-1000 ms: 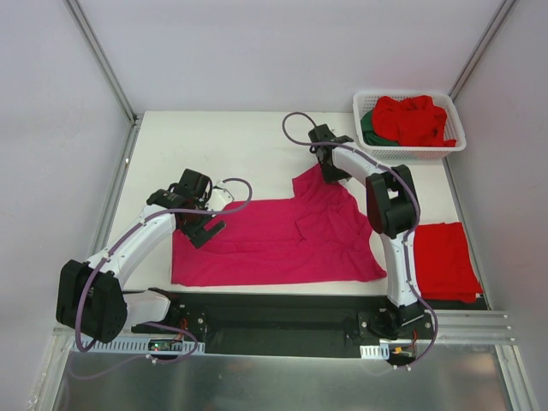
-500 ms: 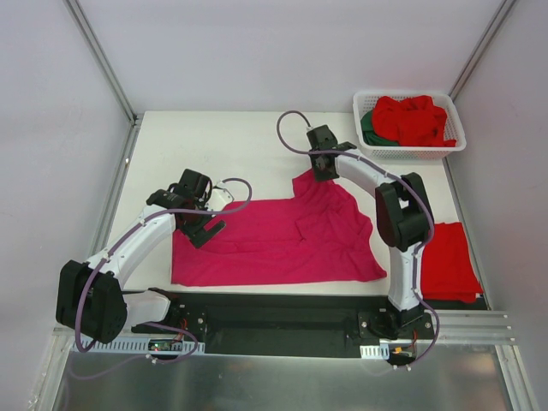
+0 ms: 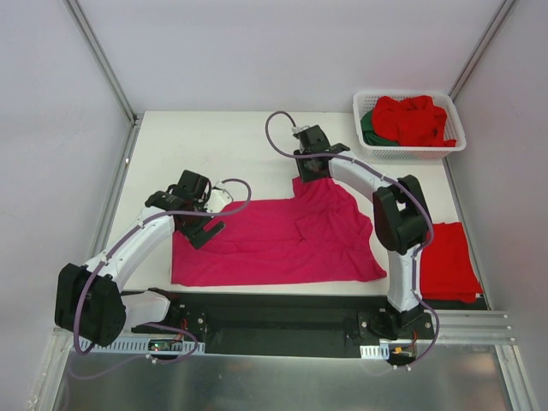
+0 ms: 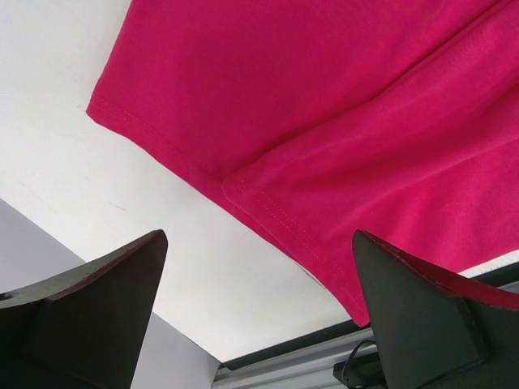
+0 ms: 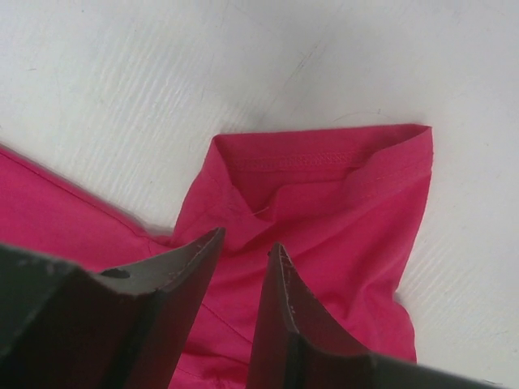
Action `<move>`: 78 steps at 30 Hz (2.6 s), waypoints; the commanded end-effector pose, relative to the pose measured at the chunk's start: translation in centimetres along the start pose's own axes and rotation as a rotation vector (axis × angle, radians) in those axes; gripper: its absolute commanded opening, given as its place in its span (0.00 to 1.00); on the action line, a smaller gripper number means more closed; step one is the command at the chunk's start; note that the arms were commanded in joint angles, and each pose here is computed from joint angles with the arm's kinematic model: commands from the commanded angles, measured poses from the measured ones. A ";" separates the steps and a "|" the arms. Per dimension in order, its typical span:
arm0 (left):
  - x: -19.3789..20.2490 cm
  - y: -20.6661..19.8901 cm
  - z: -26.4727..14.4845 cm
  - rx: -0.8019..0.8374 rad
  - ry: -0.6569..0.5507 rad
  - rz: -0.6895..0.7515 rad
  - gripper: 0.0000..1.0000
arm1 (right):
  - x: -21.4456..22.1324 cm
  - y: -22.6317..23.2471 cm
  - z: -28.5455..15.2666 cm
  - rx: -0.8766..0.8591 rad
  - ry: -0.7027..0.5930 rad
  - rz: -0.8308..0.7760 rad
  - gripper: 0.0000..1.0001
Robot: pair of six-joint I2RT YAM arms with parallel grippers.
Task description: Fold and stack the t-shirts
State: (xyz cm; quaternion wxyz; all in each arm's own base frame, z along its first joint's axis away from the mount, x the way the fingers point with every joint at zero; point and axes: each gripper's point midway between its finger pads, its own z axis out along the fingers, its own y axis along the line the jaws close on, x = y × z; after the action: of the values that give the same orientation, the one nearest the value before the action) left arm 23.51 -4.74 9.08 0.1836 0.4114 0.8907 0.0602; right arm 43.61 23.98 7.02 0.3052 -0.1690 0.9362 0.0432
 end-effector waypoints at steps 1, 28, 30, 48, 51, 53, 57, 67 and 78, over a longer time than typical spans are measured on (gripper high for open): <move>0.9 -0.1 -0.5 -0.011 0.016 -0.007 0.99 | -2.2 1.4 0.1 -0.061 -0.049 -0.023 0.33; 1.0 -0.3 -0.5 -0.008 0.015 -0.016 0.99 | -0.7 1.7 2.6 -0.060 0.075 -0.090 0.40; 1.1 -0.3 -0.5 -0.008 0.014 -0.016 0.99 | -0.5 1.8 2.8 -0.064 0.081 -0.090 0.40; 1.2 -0.3 -0.5 -0.014 0.019 -0.016 0.99 | -2.3 3.4 1.5 -0.133 -0.017 -0.097 0.01; 1.4 -0.4 -0.5 -0.014 0.023 -0.015 0.99 | -3.2 4.6 0.9 -0.173 -0.043 -0.112 0.01; 1.4 -0.3 -0.4 -0.015 0.023 -0.015 0.99 | -3.6 4.8 0.7 -0.172 -0.059 -0.122 0.01; 1.5 -0.5 -0.4 -0.013 0.022 -0.018 0.99 | -4.4 5.5 0.3 -0.177 -0.085 -0.142 0.01; 1.9 -0.7 -0.4 -0.011 0.022 -0.023 0.99 | -6.1 5.5 0.1 -0.112 -0.158 -0.178 0.01; 2.2 -1.2 -0.6 -0.002 0.014 -0.029 0.99 | -7.9 4.3 0.3 -0.023 -0.200 -0.196 0.02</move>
State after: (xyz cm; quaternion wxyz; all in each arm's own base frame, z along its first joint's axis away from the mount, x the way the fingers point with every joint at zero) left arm 22.27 -4.29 8.67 0.1865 0.4090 0.8912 0.0603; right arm 45.99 29.58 5.90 0.3272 -0.2658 0.9056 0.0470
